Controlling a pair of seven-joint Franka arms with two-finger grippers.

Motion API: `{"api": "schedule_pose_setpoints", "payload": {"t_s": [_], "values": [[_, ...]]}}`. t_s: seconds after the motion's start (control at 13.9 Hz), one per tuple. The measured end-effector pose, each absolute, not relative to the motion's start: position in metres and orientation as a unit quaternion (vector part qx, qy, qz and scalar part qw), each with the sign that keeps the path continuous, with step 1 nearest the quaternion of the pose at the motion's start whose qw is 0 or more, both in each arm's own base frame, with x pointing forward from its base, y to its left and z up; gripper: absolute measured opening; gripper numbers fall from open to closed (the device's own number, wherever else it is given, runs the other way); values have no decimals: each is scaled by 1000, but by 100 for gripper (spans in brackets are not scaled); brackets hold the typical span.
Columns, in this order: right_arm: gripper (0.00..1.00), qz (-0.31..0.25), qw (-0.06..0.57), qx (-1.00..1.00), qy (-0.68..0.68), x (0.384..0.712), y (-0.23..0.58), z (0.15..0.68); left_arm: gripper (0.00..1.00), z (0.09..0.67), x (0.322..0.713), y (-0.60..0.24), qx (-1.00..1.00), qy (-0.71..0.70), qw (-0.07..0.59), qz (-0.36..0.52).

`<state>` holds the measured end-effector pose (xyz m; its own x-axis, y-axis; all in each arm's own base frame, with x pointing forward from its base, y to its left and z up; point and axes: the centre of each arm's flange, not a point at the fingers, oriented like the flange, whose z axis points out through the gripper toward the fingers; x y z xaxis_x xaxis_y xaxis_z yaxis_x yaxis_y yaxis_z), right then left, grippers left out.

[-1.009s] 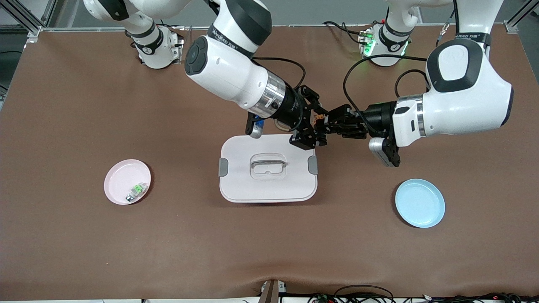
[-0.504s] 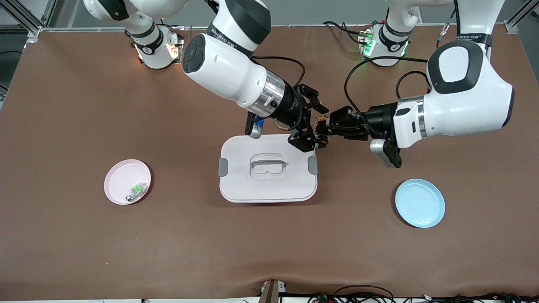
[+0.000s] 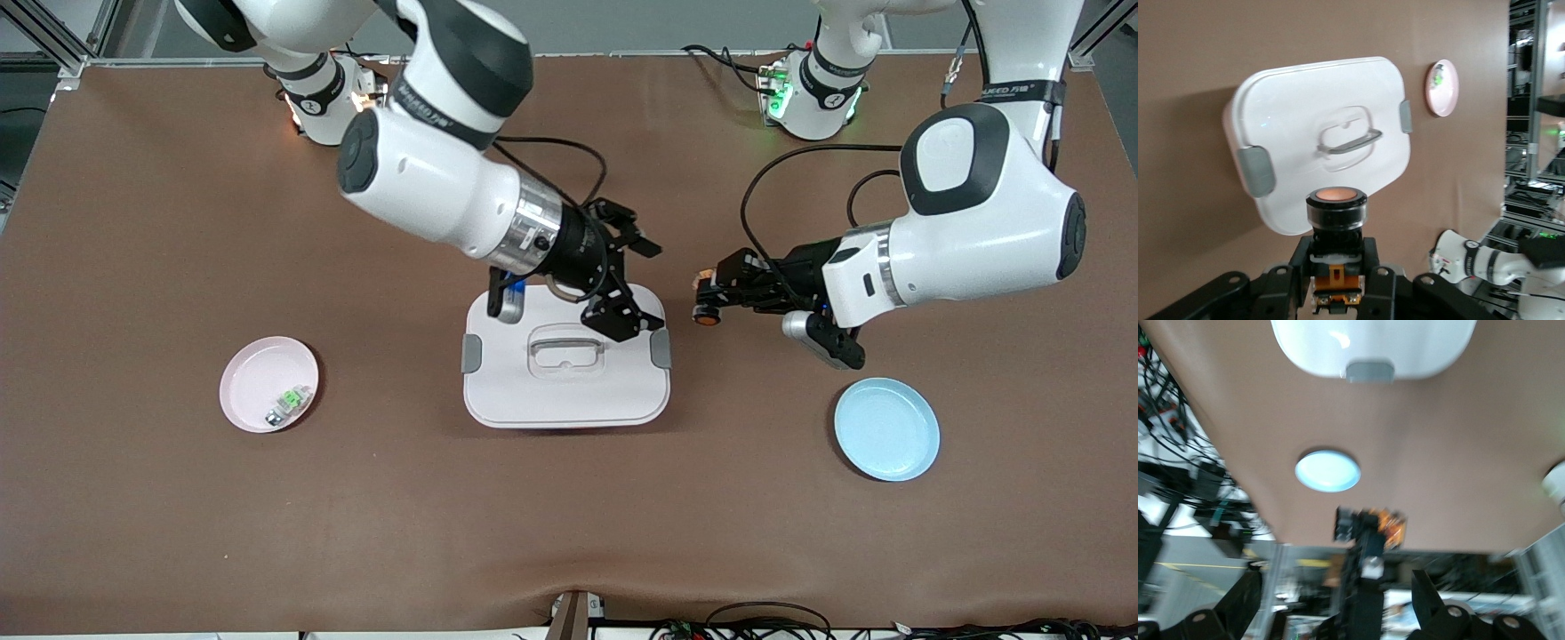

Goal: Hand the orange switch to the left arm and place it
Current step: 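Open the right gripper and release the switch to the left gripper, then carry the switch to the blue plate while the right gripper withdraws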

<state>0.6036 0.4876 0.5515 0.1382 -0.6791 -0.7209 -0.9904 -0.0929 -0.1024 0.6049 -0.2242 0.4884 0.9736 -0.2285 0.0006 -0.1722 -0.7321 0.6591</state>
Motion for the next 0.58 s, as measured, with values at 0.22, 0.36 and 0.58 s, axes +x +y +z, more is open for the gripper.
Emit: {"api": "schedule_pose_setpoints", "payload": {"t_s": [0.22, 0.36, 0.58], "values": [[100, 256, 262, -777, 512, 616, 448, 541, 34, 476, 613, -198, 946, -118, 301, -35], [100, 240, 253, -836, 423, 625, 408, 549, 34, 463, 619, -182, 953, -130, 272, -35], [100, 171, 214, -918, 288, 628, 349, 568, 34, 439, 630, -149, 959, -161, 229, -36]]}}
